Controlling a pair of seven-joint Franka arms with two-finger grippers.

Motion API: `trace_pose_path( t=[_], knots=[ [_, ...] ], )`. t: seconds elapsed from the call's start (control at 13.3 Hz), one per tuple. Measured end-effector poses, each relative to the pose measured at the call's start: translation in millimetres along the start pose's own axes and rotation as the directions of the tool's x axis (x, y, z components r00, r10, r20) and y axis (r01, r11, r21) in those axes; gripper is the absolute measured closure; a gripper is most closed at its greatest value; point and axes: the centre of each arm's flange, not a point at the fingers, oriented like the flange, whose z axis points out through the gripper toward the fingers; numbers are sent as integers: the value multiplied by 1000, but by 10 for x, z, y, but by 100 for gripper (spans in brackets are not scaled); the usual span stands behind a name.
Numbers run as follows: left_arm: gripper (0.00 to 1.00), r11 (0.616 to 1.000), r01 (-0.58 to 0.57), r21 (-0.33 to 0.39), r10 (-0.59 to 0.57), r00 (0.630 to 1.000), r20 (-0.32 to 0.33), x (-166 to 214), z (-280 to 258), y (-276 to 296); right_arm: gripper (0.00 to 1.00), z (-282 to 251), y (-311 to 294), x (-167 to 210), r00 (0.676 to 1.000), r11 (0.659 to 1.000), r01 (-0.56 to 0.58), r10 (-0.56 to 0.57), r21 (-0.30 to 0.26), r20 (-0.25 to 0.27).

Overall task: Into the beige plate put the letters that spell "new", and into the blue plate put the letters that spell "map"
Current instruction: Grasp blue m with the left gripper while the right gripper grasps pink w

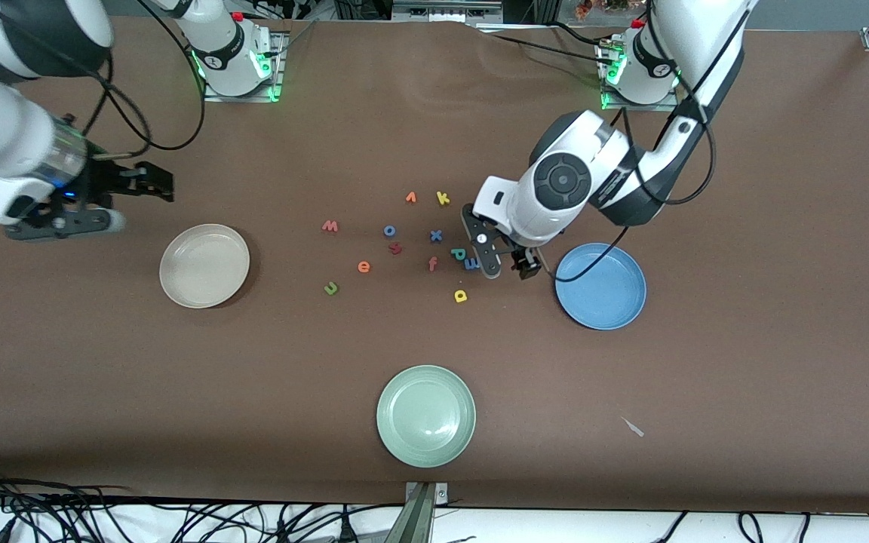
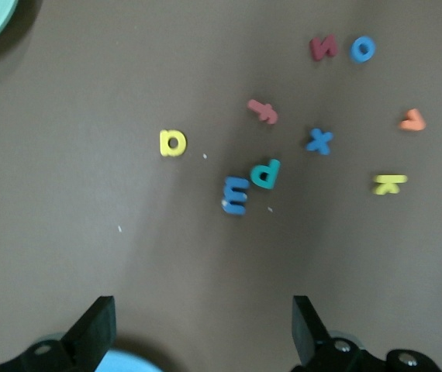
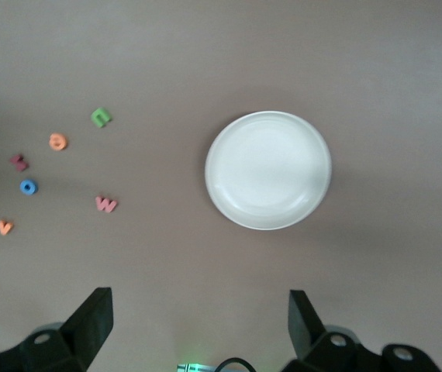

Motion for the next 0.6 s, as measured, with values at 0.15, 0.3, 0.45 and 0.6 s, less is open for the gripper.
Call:
trace_pose_path(
  t=[0.15,0.3,0.45,0.6],
  knots=[
    [0,998,-54,45,54,999,-2,112,240,10,0,281,-365,182,999,999,47,-47,12,17],
    [1,994,-88,68,89,996,-14,183,469,-2,0,520,-651,355,999,999,43,-43,26,3],
    [4,989,-111,93,114,993,-32,212,676,-52,0,781,-920,476,1000,1000,-19,20,24,-8],
    [12,987,-123,100,130,989,-65,229,916,-70,0,1091,-1168,500,998,998,-62,62,22,-23]
  ],
)
